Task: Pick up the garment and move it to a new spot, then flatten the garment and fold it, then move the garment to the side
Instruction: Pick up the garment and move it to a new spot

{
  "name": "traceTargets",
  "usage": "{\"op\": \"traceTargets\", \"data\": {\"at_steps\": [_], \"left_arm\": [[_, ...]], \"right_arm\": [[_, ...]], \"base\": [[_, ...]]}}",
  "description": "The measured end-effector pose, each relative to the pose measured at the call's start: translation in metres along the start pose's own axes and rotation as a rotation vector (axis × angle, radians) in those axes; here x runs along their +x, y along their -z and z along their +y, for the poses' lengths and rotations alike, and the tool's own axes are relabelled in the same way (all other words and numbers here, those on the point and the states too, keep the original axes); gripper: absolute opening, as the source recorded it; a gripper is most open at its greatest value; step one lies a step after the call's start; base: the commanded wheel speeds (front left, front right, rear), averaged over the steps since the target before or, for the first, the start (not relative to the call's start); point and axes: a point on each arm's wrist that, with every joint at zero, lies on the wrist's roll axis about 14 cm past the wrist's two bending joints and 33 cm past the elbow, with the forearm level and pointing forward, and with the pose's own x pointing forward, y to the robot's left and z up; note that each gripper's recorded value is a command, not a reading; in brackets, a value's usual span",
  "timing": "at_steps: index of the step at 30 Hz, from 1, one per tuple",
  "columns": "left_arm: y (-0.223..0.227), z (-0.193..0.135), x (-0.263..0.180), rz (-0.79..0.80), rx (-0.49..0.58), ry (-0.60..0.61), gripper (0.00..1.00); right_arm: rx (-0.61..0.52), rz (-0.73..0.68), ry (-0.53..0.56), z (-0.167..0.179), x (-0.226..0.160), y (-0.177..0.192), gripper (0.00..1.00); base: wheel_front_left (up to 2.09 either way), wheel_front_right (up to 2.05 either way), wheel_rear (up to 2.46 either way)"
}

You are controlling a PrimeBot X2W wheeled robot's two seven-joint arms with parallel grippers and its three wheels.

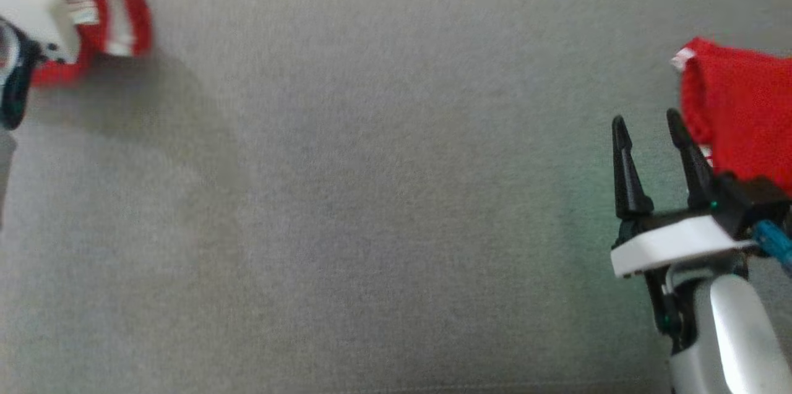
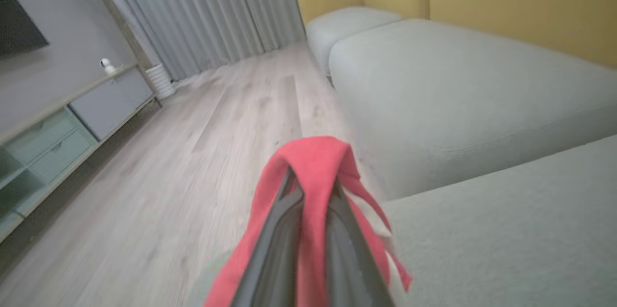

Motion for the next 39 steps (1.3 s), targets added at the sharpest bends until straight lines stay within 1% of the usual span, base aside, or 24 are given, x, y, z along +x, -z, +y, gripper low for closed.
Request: {"op": "traceTargets", "data": {"at_steps": [4,9,12,15,18,21,24,27,30,32,33,34,35,36,37,39], "left_arm": [[-0.056,-0.033,-0.019,-0.095,0.068,0.09,0.0],[-0.111,-0.094,-0.055,-0.204,0.149,0.246,0.0],[-0.128,-0.137,-0.078,-0.252,0.139,0.372,0.0],[-0.127,-0.173,-0.092,-0.259,0.107,0.487,0.0],[-0.101,-0.198,-0.093,-0.2,0.052,0.561,0.0],[-0.048,-0.207,-0.082,-0.072,-0.021,0.574,0.0],[0.024,-0.208,-0.07,0.117,-0.106,0.554,0.0],[0.084,-0.204,-0.061,0.255,-0.159,0.511,0.0],[0.118,-0.197,-0.05,0.331,-0.218,0.467,0.0],[0.138,-0.199,-0.046,0.372,-0.25,0.454,0.0],[0.141,-0.198,-0.045,0.377,-0.258,0.447,0.07],[0.142,-0.199,-0.045,0.371,-0.267,0.446,0.37],[0.141,-0.198,-0.046,0.358,-0.274,0.441,0.37],[0.139,-0.196,-0.046,0.343,-0.278,0.435,0.89],[0.137,-0.193,-0.046,0.328,-0.281,0.426,1.0],[0.131,-0.186,-0.047,0.294,-0.284,0.409,1.0]], "right_arm": [[0.022,-0.032,0.039,-0.01,-0.026,-0.009,1.0],[0.04,-0.051,0.114,-0.03,-0.064,-0.011,1.0],[0.046,-0.048,0.157,-0.041,-0.082,-0.008,1.0],[0.054,-0.047,0.196,-0.051,-0.093,-0.005,1.0],[0.057,-0.034,0.207,-0.055,-0.092,0.0,1.0],[0.067,-0.009,0.2,-0.053,-0.086,0.008,1.0],[0.069,-0.003,0.181,-0.049,-0.074,0.01,1.0],[0.065,-0.012,0.173,-0.049,-0.06,0.007,1.0],[0.065,-0.006,0.18,-0.053,-0.052,0.01,1.0],[0.067,0.02,0.194,-0.057,-0.053,0.02,1.0],[0.068,0.025,0.196,-0.058,-0.054,0.022,1.0],[0.069,0.03,0.197,-0.058,-0.054,0.024,1.0],[0.07,0.029,0.194,-0.057,-0.054,0.024,1.0],[0.07,0.025,0.19,-0.056,-0.054,0.023,1.0],[0.071,0.02,0.186,-0.054,-0.054,0.021,1.0],[0.072,0.015,0.179,-0.052,-0.053,0.019,1.0]], "base": [[0.0,0.0,0.0],[0.0,0.0,0.0],[0.0,0.0,0.0],[0.0,0.0,0.0],[0.0,0.0,0.0],[0.0,0.0,0.0],[0.0,0.0,0.0],[0.0,0.0,0.0],[0.0,0.0,0.0],[0.0,0.0,0.0],[0.0,0.0,0.0],[0.0,0.0,0.0],[0.0,0.0,0.0],[0.0,0.0,0.0],[0.0,0.0,0.0],[0.0,0.0,0.0]]}}
